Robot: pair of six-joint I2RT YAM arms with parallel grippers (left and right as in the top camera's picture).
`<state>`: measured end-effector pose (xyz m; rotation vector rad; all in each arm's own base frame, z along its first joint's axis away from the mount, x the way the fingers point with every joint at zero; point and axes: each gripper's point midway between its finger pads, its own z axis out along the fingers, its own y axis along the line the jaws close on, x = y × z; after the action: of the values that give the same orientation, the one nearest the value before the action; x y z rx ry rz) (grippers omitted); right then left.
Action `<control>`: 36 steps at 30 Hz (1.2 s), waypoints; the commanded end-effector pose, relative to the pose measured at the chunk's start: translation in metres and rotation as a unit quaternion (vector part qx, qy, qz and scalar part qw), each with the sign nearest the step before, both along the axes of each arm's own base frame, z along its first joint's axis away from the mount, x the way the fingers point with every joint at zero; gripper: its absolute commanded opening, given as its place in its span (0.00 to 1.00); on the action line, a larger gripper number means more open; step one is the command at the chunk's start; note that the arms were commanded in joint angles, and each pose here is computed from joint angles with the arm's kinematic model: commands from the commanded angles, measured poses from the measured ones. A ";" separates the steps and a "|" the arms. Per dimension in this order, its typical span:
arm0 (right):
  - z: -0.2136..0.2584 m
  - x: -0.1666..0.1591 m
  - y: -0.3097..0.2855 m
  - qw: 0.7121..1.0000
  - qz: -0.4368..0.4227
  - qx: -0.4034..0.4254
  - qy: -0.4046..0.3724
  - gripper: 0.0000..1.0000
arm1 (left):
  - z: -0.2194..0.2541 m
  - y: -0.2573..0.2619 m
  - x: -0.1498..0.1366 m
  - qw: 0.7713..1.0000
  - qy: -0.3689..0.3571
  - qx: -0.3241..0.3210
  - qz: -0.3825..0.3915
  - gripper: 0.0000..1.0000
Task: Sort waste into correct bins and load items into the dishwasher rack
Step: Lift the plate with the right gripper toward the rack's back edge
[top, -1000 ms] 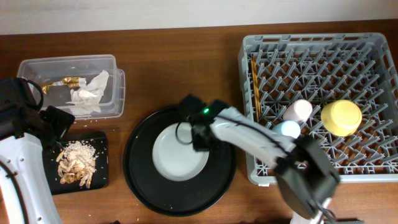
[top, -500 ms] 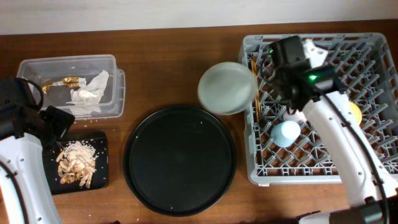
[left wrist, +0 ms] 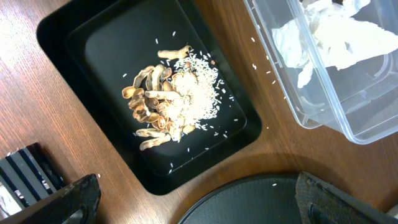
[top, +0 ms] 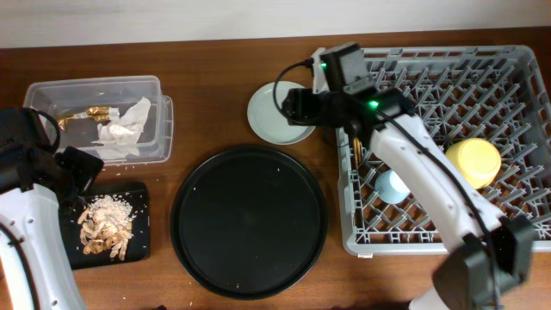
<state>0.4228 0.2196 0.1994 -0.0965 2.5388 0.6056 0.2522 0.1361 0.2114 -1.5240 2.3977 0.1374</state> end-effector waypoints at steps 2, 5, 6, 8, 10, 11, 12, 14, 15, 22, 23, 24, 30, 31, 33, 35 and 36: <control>-0.023 0.027 0.000 0.995 -0.019 -0.049 0.083 0.70 | -0.002 0.003 -0.001 1.000 0.005 0.004 0.004 0.99; -0.057 0.041 -0.031 0.977 -0.100 -0.144 0.123 0.72 | -0.002 0.003 -0.001 1.000 0.005 0.004 0.004 0.99; -0.077 0.042 -0.034 0.970 -0.121 -0.151 0.145 0.73 | -0.002 0.003 -0.001 1.000 0.005 0.004 0.004 0.99; -0.102 0.042 -0.033 0.961 -0.152 -0.149 0.175 0.73 | -0.002 0.003 -0.001 1.000 0.005 0.004 0.004 0.99; -0.127 0.042 -0.030 0.949 -0.195 -0.140 0.205 0.71 | -0.002 0.003 -0.001 1.000 0.005 0.004 0.004 0.99; -0.133 0.041 -0.028 0.945 -0.209 -0.136 0.212 0.69 | -0.002 0.003 -0.001 1.000 0.005 0.004 0.004 0.99; -0.138 0.040 -0.024 0.942 -0.219 -0.133 0.217 0.68 | -0.002 0.003 -0.001 1.000 0.005 0.004 0.004 1.00; -0.143 0.037 -0.017 0.940 -0.224 -0.132 0.221 0.68 | -0.002 0.003 -0.001 1.000 0.005 0.004 0.004 0.99; -0.149 0.036 -0.010 0.939 -0.231 -0.135 0.218 0.68 | -0.002 0.003 -0.001 1.000 0.005 0.004 0.004 0.99; -0.167 0.026 -0.015 0.919 -0.282 -0.162 0.222 0.64 | -0.002 0.003 -0.001 1.000 0.005 0.004 0.004 0.99; -0.167 0.025 -0.017 0.917 -0.287 -0.164 0.223 0.64 | -0.002 0.003 -0.001 1.000 0.005 0.004 0.004 0.99; -0.169 0.024 -0.021 0.914 -0.291 -0.168 0.228 0.64 | -0.002 0.003 -0.001 1.000 0.005 0.004 0.004 0.99; -0.189 0.021 -0.022 0.903 -0.308 -0.174 0.244 0.63 | -0.002 0.003 -0.001 1.000 0.005 0.004 0.004 0.99; -0.190 0.021 -0.022 0.903 -0.308 -0.174 0.244 0.63 | -0.002 0.003 -0.001 1.000 0.005 0.004 0.004 0.99; -0.190 0.021 -0.022 0.903 -0.308 -0.174 0.243 0.58 | -0.002 0.003 -0.001 1.000 0.005 0.004 0.004 1.00; -0.189 0.023 -0.022 0.904 -0.309 -0.175 0.239 0.54 | -0.002 0.003 -0.001 1.000 0.005 0.004 0.004 1.00; -0.189 0.024 -0.022 0.904 -0.309 -0.175 0.236 0.53 | -0.002 0.003 -0.001 1.000 0.005 0.004 0.004 0.99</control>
<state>0.4447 0.2051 0.0150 0.7781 2.8998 -0.0516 0.2523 0.1362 0.2107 -1.5244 2.3996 0.1385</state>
